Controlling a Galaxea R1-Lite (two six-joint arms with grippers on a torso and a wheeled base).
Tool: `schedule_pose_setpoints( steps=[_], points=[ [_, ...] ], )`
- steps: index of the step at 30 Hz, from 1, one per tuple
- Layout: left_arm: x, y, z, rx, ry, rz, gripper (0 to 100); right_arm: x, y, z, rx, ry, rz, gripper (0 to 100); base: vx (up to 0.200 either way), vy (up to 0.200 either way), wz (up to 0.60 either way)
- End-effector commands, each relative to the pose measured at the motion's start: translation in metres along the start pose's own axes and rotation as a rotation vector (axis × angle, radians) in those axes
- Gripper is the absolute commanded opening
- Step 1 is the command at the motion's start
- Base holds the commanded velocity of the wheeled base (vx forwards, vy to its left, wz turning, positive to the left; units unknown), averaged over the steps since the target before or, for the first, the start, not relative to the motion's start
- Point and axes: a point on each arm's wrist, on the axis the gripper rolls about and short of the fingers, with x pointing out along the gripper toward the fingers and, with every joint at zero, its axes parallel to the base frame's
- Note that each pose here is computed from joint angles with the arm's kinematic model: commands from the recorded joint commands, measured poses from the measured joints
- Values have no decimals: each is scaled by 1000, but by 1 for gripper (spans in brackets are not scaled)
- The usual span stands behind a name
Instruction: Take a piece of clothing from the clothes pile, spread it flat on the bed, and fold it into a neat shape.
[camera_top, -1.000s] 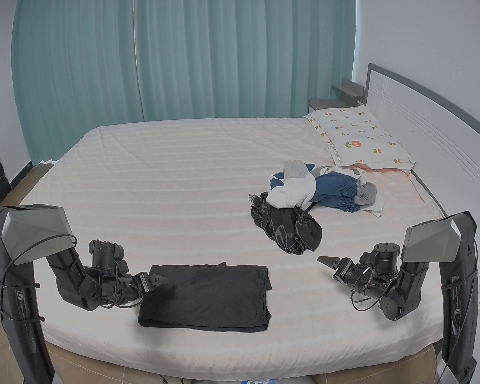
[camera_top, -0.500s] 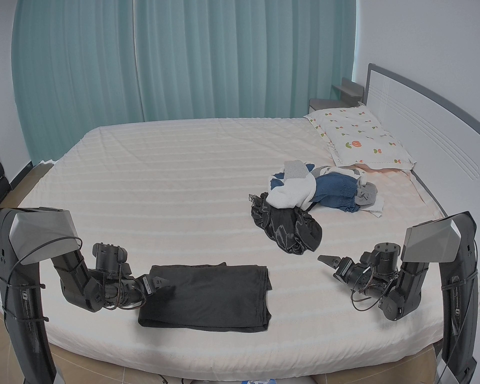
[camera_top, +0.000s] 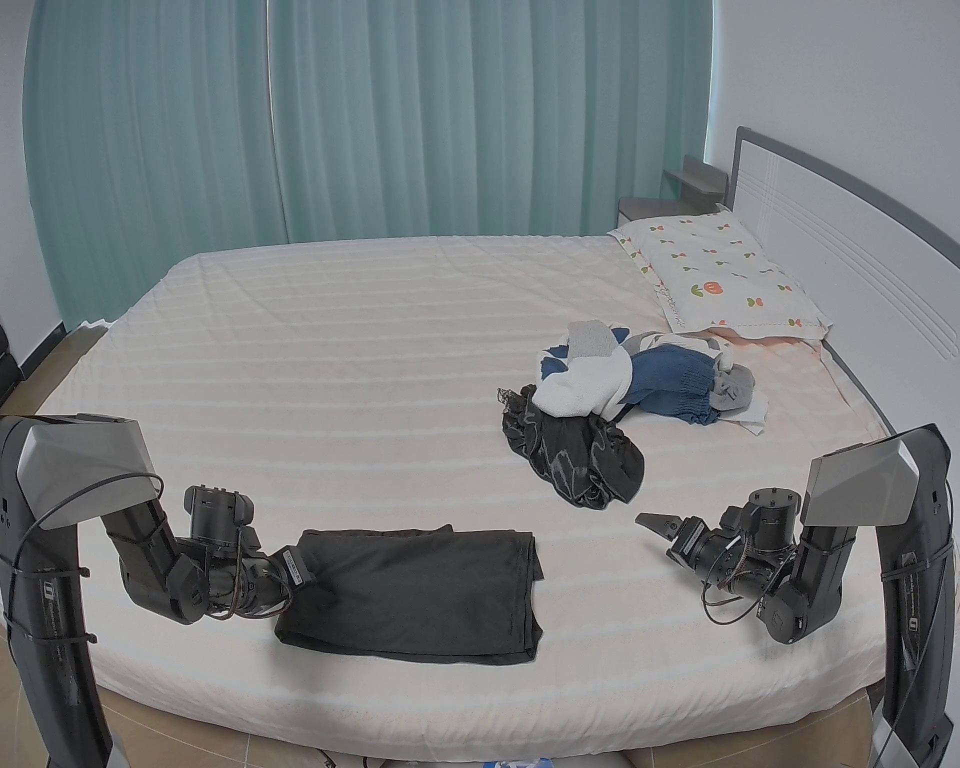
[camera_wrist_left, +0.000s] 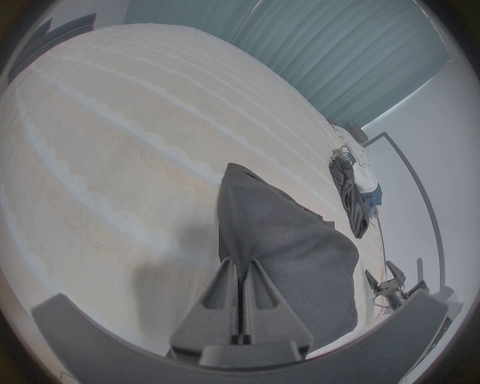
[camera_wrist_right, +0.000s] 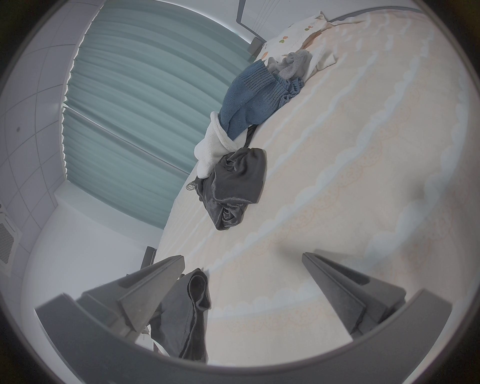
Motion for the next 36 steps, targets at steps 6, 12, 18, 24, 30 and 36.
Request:
schedule_pose_setpoints(
  steps=[6, 12, 18, 24, 30, 36],
  points=[
    [-7, -4, 2, -49, -13, -8, 0, 0, 0, 0, -1, 1, 1, 100, 0, 0, 0],
    [-9, -3, 3, -64, -15, -1, 0, 0, 0, 0, -1, 1, 1, 100, 0, 133, 0],
    [-10, -1, 1, -67, -9, 6, 0, 0, 0, 0, -1, 1, 1, 100, 0, 200, 0],
    [-14, -2, -1, -67, -6, 7, 0, 0, 0, 0, 0, 1, -1, 100, 0, 200, 0],
    [-15, 0, -4, -69, 0, 13, 0, 0, 0, -1, 0, 3, -1, 100, 0, 200, 0],
    [-17, 0, -4, -68, 2, 16, 0, 0, 0, 0, 0, 1, -1, 100, 0, 200, 0]
  ],
)
